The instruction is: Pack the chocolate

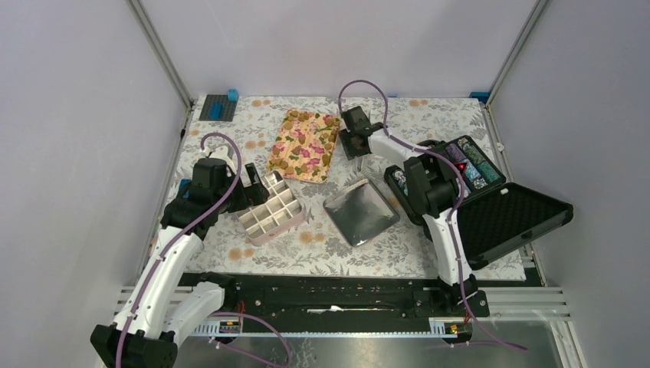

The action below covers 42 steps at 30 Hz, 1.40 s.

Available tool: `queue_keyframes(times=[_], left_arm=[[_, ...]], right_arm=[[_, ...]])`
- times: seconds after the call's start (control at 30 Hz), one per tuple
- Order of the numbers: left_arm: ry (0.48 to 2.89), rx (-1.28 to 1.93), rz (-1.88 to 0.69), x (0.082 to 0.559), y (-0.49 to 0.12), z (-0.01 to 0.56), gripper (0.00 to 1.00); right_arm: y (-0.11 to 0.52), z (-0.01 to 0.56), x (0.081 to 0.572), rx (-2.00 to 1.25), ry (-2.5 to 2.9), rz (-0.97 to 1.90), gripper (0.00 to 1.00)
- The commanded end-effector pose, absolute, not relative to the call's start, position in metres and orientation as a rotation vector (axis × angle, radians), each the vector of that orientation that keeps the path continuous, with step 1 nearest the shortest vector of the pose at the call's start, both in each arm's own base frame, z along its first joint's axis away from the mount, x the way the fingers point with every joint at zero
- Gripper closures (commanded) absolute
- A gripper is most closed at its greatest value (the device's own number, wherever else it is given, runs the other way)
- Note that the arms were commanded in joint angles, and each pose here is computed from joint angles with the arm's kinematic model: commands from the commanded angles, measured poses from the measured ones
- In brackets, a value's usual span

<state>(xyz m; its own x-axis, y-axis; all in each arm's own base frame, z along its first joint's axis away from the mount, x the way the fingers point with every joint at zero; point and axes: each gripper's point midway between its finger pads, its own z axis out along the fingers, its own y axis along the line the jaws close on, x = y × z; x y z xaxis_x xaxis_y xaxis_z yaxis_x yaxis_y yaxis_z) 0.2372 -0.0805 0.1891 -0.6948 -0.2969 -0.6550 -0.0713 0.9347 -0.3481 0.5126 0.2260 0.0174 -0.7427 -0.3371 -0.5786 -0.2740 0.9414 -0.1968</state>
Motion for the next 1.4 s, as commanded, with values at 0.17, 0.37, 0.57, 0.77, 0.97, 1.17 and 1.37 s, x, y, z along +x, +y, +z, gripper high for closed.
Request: queue_keyframes(times=[0.17, 0.37, 0.57, 0.77, 0.97, 1.17, 1.37], left_arm=[[2.272, -0.248, -0.38, 0.24, -0.079, 0.205, 0.01], [2.273, -0.25, -0.38, 0.24, -0.079, 0.205, 0.01], [2.262, -0.244, -0.376, 0.238, -0.078, 0.209, 0.01], [2.25, -0.245, -0.343, 0.241, -0.073, 0.212, 0.01], [2.249, -0.246, -0.349, 0.238, -0.073, 0.213, 0.01], [2.248, -0.236, -0.344, 0.239, -0.073, 0.214, 0.01], [2.242, -0.244, -0.34, 0.24, -0.072, 0.215, 0.01]], right_arm=[[0.219, 0.026, 0.48, -0.555, 2.443, -0.106, 0.01], [0.237, 0.04, 0.486, -0.227, 2.5, 0.074, 0.0], [0.229, 0.043, 0.513, 0.057, 2.493, 0.105, 0.05], [0.225, 0.028, 0.526, 0.179, 2.508, 0.03, 0.17], [0.217, 0.02, 0.534, 0.207, 2.507, -0.06, 0.21], [0.211, 0.008, 0.537, 0.174, 2.51, -0.119, 0.3], [0.206, 0.004, 0.535, 0.129, 2.517, -0.187, 0.34]])
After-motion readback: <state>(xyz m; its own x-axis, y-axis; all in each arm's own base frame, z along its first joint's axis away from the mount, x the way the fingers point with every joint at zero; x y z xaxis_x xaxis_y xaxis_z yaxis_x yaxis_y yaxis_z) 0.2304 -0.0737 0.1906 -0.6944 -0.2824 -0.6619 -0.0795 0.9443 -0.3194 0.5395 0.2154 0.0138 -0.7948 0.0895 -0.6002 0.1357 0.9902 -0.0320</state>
